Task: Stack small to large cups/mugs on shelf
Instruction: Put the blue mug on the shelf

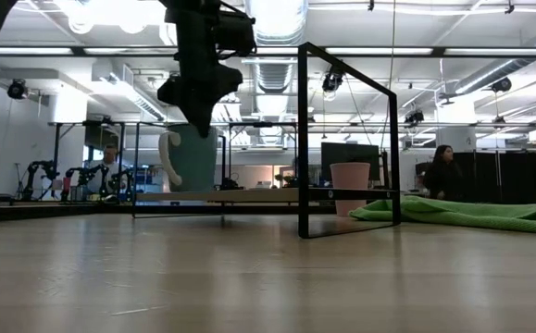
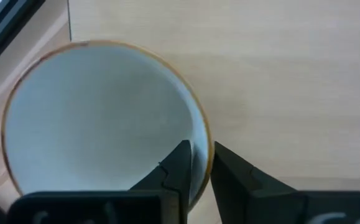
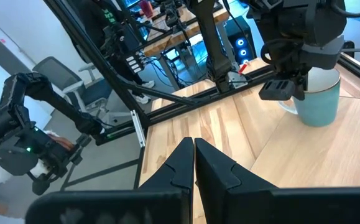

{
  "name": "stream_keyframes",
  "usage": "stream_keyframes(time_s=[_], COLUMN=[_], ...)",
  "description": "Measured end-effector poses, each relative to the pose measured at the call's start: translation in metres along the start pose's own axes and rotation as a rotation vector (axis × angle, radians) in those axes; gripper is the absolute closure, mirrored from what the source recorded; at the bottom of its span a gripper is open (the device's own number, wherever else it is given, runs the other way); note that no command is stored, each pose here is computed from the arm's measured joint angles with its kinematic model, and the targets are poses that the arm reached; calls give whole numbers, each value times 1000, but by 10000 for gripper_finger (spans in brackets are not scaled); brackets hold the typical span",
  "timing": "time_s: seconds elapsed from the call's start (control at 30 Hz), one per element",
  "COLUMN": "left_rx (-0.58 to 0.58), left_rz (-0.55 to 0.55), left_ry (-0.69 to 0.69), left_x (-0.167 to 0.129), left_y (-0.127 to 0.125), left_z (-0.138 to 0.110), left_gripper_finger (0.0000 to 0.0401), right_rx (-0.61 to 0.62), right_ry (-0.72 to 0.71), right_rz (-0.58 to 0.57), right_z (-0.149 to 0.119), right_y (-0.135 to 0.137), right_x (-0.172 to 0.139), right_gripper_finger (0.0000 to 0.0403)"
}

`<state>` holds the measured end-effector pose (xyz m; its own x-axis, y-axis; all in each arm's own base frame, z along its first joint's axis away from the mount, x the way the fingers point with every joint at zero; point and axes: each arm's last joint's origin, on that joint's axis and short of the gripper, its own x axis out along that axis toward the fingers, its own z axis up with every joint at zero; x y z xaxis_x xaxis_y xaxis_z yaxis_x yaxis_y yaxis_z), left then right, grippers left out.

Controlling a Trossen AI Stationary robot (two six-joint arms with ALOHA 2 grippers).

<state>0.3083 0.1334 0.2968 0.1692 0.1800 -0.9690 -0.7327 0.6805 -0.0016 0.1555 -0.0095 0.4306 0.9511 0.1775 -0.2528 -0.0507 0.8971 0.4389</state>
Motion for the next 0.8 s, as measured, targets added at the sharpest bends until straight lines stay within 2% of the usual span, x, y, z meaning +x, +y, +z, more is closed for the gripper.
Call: stream_keyframes(time_s=[0.53,0.8], left_rx=[-37,-61], left_rz=[-29,-18], left_ry=[-104,-106], left_x=[0,1], left_y=[4,12], left_z=[13,16], left_gripper_finger=[355,355], right_rx=[4,7], right_ry=[0,0], right_rz=[0,0], right_z=[0,0], right_y=[0,0], right_x=[0,0], right_gripper_finger=[394,394])
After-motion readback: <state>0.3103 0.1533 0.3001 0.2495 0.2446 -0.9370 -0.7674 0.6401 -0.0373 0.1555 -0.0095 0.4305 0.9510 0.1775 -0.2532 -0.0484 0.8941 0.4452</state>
